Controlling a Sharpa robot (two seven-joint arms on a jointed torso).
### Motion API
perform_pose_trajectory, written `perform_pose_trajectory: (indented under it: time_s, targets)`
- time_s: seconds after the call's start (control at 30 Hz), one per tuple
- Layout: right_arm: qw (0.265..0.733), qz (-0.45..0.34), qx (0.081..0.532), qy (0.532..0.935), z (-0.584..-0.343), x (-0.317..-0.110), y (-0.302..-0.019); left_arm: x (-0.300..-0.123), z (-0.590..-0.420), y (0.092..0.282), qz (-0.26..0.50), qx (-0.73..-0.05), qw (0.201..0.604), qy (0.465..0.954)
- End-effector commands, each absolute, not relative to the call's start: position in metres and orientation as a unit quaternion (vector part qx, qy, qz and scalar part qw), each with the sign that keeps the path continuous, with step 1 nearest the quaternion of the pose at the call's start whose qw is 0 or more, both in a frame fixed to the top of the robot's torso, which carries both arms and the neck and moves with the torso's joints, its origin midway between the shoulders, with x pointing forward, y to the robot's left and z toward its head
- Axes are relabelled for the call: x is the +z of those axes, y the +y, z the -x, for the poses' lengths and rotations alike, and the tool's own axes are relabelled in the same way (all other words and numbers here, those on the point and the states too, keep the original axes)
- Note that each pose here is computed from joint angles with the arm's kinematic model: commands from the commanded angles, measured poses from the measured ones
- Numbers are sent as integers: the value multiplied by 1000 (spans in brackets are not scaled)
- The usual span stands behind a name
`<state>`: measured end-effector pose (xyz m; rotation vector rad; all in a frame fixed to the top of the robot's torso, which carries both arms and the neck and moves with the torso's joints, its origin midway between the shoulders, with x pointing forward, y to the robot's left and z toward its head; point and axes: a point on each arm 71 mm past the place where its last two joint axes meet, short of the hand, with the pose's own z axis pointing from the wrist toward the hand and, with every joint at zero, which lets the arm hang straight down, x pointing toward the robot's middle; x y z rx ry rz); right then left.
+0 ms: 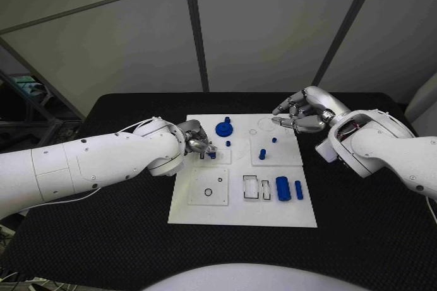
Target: Assemble the parts on the task board
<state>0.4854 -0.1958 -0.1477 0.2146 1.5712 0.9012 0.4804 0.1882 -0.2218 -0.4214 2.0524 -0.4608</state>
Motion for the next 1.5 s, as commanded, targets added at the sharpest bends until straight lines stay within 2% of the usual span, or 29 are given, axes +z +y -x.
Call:
perform_pose_trajectory:
  time_s: [0.03,0.6,1.5]
  targets:
    - [616,-85,394,677,-485,-146,-195,-218,-482,186,159,-192,496,832]
    - [615,-85,393,678,-486,-146,-194,-222,-483,184,139,-170,472,854]
    - [615,-85,394,678,-486,-147,-194,-225,-484,180,122,-155,462,865]
